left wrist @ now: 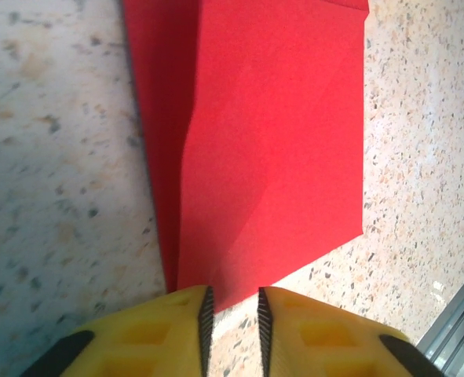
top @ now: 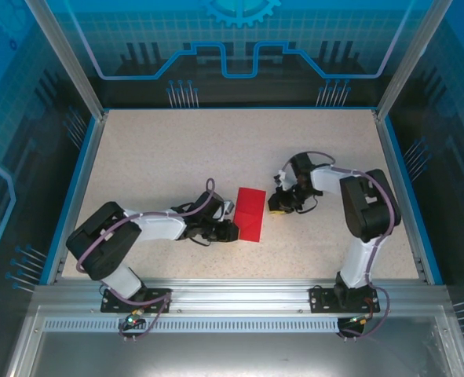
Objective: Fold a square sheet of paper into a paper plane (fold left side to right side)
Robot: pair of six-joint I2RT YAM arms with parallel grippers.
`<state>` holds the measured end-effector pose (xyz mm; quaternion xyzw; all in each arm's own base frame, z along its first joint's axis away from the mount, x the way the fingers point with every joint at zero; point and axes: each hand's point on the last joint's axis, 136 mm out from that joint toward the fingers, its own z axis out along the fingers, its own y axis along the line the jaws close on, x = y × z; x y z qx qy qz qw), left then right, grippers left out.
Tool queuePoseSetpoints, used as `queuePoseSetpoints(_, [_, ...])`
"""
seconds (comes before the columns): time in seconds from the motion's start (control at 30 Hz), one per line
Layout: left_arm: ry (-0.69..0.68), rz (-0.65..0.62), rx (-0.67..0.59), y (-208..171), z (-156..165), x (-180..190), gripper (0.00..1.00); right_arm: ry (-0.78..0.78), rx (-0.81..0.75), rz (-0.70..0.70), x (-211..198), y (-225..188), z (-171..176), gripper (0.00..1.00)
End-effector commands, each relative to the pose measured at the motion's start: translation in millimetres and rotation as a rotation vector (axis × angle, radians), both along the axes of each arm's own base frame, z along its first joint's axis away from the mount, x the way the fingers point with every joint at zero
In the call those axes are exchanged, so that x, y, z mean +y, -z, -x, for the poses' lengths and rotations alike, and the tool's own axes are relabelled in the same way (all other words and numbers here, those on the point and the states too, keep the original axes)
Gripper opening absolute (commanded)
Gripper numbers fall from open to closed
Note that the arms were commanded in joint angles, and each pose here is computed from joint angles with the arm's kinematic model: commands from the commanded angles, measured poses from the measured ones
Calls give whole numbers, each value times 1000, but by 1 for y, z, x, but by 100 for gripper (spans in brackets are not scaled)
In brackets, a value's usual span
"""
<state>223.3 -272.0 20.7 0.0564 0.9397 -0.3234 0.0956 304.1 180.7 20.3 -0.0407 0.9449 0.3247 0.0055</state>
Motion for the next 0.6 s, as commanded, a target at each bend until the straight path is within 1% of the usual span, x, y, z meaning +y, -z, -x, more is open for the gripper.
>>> queuePoseSetpoints(0.0, [5, 22, -30, -30, -2, 1, 32, 49, -140, -8, -18, -33, -15, 24])
queuePoseSetpoints(0.03, [6, 41, -56, -43, -5, 0, 34, 63, -160, -16, -22, -40, -15, 27])
queuePoseSetpoints(0.1, [3, 77, -118, -71, -12, -1, 42, 87, -201, -40, -27, -53, -12, 33])
queuePoseSetpoints(0.17, [-20, 88, -162, -90, -20, 5, 51, 98, -237, -60, -27, -63, -7, 39])
queuePoseSetpoints(0.23, [-38, 96, -189, -99, -28, 12, 55, 113, -258, -91, -25, -68, 1, 45])
queuePoseSetpoints(0.3, [-44, 83, -202, -100, -36, 17, 56, 133, -284, -137, -22, -74, 8, 50])
queuePoseSetpoints(0.4, [-9, 49, -189, -90, -44, 12, 57, 143, -303, -209, -15, -82, 18, 60])
queuePoseSetpoints(0.57, [44, 48, -150, -70, -59, -7, 56, 115, -282, -225, -5, -77, 36, 73])
